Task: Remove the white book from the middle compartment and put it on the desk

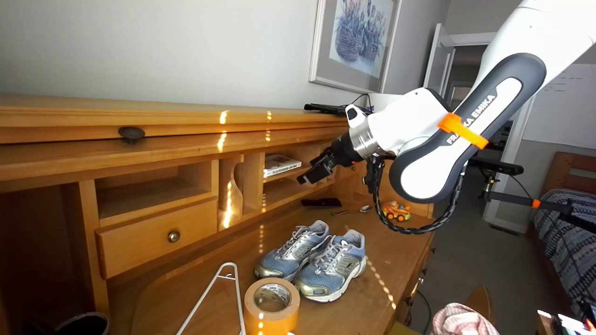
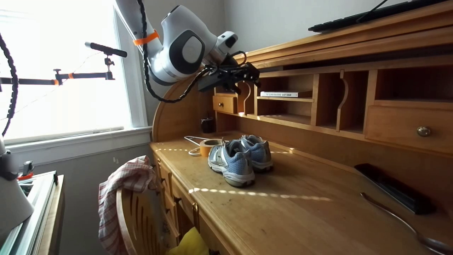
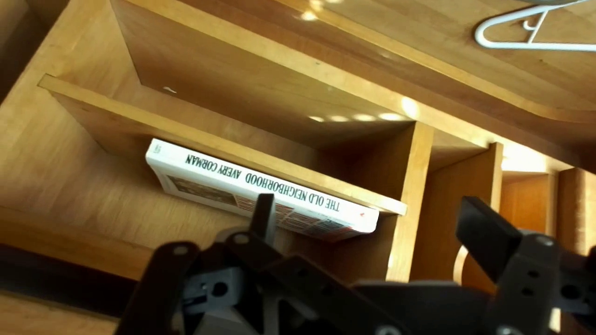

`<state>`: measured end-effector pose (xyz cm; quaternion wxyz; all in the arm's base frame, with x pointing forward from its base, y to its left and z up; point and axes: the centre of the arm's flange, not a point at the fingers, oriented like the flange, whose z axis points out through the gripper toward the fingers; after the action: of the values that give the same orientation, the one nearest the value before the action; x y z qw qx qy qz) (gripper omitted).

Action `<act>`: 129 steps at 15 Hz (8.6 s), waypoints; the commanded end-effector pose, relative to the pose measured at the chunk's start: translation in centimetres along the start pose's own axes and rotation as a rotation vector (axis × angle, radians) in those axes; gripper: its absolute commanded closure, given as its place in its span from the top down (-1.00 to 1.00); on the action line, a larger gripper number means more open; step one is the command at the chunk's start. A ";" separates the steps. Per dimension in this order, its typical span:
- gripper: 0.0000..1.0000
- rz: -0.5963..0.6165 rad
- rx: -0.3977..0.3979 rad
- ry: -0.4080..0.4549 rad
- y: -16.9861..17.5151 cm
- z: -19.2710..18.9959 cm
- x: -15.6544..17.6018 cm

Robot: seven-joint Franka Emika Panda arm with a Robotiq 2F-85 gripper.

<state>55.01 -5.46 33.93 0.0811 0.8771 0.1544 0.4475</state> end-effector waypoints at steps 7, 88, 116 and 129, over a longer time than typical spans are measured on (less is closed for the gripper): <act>-0.29 0.025 -0.030 0.100 1.8 3.2 -1.2; -1.00 0.026 -0.021 0.046 4.9 7.8 -4.7; -0.46 0.097 0.027 -0.134 2.7 7.1 -9.4; 1.00 0.209 0.009 -0.281 5.1 6.2 -9.4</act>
<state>56.43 -12.91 23.94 0.0607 0.9338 0.0654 0.3465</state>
